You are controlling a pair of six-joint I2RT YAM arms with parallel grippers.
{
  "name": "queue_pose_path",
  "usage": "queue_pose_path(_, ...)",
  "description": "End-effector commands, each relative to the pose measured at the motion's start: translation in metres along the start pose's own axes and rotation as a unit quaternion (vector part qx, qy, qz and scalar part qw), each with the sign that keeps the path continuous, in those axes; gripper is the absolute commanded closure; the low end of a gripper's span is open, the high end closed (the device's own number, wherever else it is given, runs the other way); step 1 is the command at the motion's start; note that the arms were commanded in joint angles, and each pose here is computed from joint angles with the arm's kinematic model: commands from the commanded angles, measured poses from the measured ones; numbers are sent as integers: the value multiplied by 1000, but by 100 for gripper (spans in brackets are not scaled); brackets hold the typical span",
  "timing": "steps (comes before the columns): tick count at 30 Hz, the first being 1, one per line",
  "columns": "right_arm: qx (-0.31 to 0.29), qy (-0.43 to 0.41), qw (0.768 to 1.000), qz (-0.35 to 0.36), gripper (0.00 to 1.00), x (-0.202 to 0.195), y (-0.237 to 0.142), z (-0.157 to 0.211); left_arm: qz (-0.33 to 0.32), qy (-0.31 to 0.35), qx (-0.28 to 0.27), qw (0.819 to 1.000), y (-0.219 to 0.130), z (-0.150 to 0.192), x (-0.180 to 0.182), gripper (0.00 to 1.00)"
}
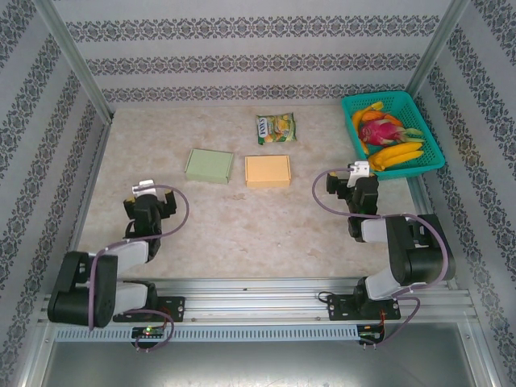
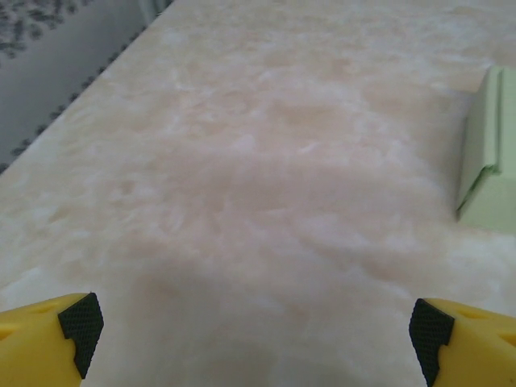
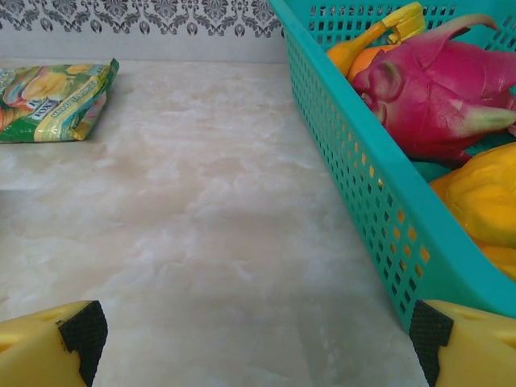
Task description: Fold the paper box
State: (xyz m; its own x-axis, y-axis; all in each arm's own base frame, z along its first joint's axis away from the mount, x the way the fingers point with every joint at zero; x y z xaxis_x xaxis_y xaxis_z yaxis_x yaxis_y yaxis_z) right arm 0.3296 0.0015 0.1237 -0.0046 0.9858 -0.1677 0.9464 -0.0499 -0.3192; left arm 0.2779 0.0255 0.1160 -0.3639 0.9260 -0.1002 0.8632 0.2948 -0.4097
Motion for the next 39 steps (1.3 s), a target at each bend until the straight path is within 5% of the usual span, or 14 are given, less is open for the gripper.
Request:
queue_pose_path(1, -6, 12, 1000, -5, 2, 0, 0, -4, 96, -4, -45, 994, 8, -27, -19, 0)
queue_pose_path(7, -6, 12, 1000, -6, 2, 0, 0, -4, 167, 31, -43, 984, 30, -6, -36, 0)
queue_pose_path(11, -6, 12, 1000, -5, 2, 0, 0, -4, 135, 32, 13, 990, 46, -11, -37, 0)
queue_pose_path(39, -6, 12, 1000, -4, 2, 0, 0, -4, 129, 48, 7, 990, 45, -9, -41, 0)
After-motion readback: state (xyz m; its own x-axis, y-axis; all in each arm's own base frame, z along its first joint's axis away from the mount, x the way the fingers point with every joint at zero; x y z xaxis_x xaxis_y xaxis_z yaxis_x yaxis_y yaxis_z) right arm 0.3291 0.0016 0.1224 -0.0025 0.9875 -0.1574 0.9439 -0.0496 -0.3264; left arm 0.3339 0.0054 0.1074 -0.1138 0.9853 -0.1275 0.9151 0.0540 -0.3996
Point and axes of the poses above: each hand's point on the last joint's axis, 136 mm out from that joint toward the fingers, its own y axis out along the fingers, its own x axis along the line the jaws close on, z = x × y, the point moved 7 cm from there along -y, back along the fingers, and after that the axes turned 9 degrees about -y, right-handed, at the moved point
